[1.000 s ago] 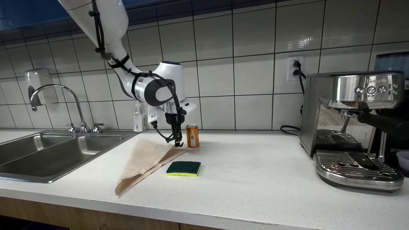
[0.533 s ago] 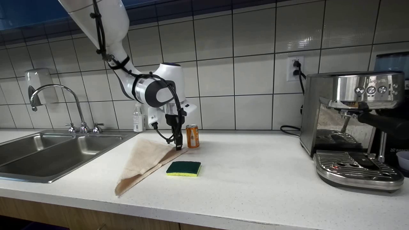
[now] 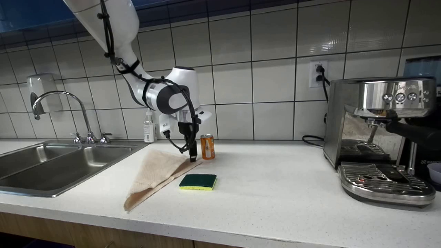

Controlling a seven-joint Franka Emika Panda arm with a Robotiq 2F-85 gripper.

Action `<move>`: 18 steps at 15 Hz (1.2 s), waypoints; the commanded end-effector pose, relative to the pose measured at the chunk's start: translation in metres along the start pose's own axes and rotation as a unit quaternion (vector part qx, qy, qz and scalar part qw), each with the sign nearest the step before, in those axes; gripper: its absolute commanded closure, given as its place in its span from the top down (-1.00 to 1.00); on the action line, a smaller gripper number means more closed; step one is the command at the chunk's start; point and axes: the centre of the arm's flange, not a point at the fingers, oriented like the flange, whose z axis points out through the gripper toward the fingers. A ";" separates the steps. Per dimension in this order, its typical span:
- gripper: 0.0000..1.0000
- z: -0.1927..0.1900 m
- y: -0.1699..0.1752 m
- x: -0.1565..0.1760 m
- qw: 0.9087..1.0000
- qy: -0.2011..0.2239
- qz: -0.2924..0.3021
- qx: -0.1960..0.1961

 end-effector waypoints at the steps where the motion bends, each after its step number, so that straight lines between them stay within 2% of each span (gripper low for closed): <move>1: 1.00 -0.012 -0.002 -0.003 1.000 -0.024 -0.008 -0.013; 13: 1.00 -0.039 0.011 -0.028 0.998 -0.048 -0.030 -0.011; 18: 1.00 -0.043 0.005 -0.040 0.995 -0.048 -0.090 -0.004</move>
